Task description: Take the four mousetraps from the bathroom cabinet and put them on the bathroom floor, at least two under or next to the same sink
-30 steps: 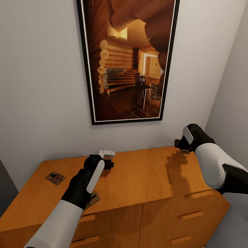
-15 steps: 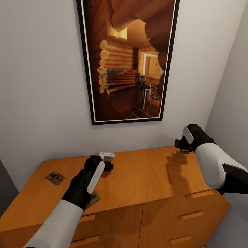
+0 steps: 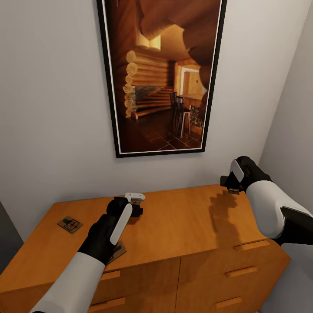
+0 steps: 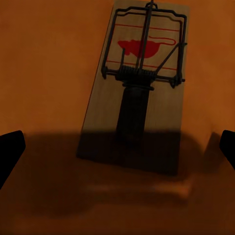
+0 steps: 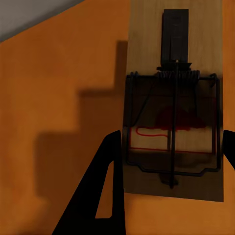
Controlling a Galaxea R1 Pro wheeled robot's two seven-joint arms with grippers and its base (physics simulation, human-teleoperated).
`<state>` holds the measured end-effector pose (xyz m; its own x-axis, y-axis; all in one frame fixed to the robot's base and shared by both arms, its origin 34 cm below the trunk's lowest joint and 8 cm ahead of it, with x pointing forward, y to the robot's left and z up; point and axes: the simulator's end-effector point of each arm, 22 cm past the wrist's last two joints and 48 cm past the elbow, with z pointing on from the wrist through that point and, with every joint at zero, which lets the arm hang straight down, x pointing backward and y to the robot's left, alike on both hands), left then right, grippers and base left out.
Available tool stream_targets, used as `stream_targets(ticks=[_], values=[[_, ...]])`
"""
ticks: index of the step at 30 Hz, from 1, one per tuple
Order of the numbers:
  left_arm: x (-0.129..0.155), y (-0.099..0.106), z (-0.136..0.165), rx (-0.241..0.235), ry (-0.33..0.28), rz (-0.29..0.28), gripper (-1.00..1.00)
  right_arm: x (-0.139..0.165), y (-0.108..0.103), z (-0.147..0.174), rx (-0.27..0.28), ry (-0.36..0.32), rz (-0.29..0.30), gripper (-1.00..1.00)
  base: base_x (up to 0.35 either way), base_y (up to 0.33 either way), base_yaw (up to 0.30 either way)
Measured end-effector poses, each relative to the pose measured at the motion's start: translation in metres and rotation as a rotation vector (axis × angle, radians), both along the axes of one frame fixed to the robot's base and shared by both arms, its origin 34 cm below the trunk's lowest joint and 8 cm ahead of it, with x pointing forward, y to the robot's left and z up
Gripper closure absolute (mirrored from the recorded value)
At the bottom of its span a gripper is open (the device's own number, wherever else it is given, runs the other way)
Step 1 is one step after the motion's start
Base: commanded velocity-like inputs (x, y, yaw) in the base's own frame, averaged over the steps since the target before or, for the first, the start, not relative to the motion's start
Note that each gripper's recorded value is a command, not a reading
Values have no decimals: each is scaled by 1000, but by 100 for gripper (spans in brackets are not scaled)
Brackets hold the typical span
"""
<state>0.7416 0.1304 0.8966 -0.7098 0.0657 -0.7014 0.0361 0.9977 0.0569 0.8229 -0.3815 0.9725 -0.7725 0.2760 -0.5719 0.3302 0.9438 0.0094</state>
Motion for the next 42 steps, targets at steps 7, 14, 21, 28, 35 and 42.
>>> stream_targets(ticks=[7,14,21,28,35,42], values=[[0,0,0,-1,0,1,-100,0,0,0,0,0,0,100,0,0,0],[0,1,0,1,-1,1,-100,0,0,0,0,0,0,100,0,0,0],[0,1,0,3,-1,2,-100,0,0,0,0,0,0,100,0,0,0],[0,1,0,4,-2,2,-100,0,0,0,-1,0,0,100,0,0,0],[0,2,0,5,-2,3,-100,0,1,0,0,0,1,100,0,0,0],[0,2,0,8,-2,3,-100,0,1,0,0,0,2,100,0,0,0]])
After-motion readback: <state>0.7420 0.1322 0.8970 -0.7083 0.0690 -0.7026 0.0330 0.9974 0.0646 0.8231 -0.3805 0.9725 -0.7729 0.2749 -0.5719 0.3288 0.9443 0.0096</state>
